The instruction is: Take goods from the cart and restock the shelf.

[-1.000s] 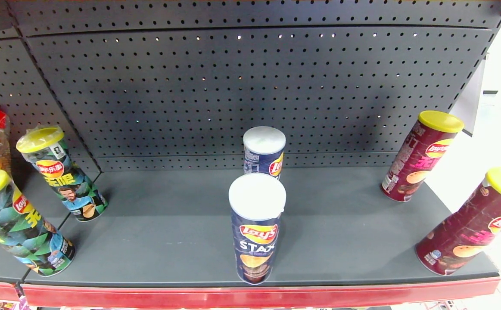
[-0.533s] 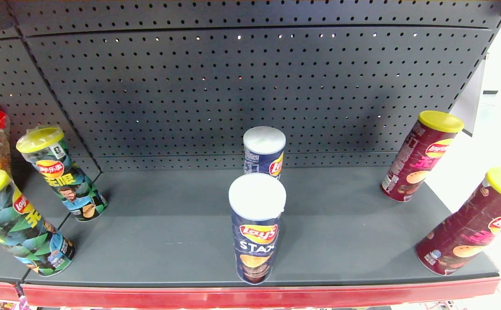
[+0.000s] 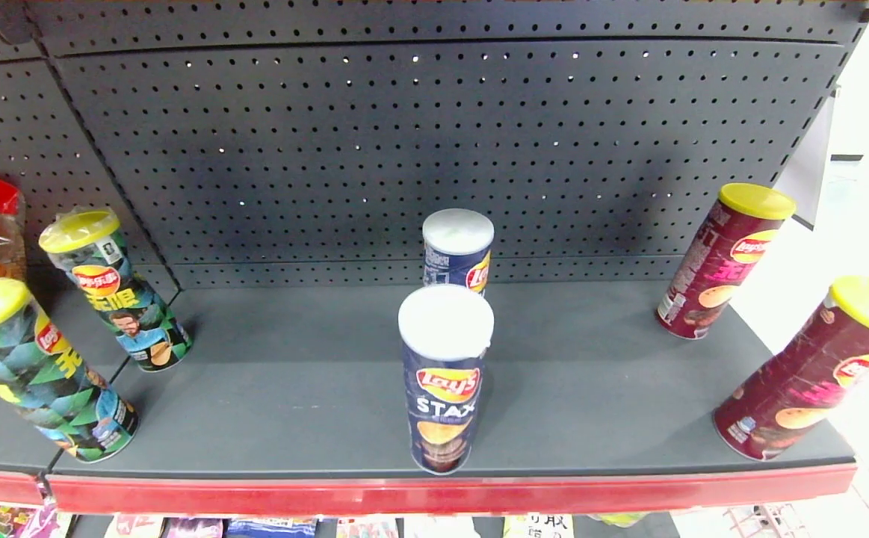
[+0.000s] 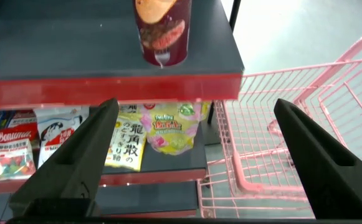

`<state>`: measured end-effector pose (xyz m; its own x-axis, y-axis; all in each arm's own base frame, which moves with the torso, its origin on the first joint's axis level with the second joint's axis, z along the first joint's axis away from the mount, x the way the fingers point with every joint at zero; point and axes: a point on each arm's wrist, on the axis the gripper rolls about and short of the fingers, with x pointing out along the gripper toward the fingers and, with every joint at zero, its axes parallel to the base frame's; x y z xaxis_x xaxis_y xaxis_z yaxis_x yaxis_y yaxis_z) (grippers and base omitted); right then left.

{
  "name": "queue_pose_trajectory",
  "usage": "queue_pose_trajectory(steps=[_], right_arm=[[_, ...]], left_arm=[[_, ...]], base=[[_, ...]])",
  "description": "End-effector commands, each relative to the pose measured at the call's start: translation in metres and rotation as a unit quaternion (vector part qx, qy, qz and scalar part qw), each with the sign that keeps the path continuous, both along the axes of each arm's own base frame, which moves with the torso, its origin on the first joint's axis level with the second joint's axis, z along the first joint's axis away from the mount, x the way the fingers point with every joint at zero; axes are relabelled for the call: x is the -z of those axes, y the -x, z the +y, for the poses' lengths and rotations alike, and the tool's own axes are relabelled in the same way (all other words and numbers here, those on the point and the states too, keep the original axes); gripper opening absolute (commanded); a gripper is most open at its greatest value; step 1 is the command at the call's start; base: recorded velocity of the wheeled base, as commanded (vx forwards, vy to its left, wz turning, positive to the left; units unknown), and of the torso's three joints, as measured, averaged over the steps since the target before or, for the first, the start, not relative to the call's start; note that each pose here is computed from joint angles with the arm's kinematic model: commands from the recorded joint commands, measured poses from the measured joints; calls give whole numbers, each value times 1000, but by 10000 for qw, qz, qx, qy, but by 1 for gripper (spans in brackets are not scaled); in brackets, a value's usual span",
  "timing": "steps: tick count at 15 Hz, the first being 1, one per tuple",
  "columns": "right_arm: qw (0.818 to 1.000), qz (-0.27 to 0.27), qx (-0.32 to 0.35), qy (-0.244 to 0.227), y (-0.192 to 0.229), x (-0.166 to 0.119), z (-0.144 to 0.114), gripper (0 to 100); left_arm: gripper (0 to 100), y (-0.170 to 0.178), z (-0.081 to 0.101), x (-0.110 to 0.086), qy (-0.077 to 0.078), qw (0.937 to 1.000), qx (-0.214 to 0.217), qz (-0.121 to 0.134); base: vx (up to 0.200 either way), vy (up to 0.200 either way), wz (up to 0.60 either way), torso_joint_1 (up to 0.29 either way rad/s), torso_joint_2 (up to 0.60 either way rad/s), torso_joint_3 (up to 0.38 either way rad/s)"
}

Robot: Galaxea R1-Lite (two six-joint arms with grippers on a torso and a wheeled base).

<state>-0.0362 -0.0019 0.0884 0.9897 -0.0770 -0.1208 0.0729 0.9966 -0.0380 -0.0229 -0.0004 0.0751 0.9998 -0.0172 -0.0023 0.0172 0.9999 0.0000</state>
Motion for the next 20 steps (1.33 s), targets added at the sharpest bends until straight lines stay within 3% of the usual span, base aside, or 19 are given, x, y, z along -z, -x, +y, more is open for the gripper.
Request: queue_pose_trajectory(steps=[1, 8, 11, 20], right_arm=[[10000, -1, -3, 11, 0, 0, 0, 100], [10000, -1, -10, 2, 0, 0, 0, 100], [10000, -10, -15, -14, 0, 0, 0, 100], [9999, -6, -131, -82, 0, 0, 1, 100]], left_arm=[[100, 0, 0, 0, 8, 10000, -2, 4], [100, 0, 0, 0, 8, 10000, 14, 4], [100, 0, 0, 0, 0, 10000, 29, 4], [100, 0, 0, 0, 23, 10000, 21, 4]], base=[[0, 0, 0, 0, 0, 0], [0, 0, 0, 0, 0, 0], [0, 200, 0, -2, 2, 7], [0, 0, 0, 0, 0, 0]])
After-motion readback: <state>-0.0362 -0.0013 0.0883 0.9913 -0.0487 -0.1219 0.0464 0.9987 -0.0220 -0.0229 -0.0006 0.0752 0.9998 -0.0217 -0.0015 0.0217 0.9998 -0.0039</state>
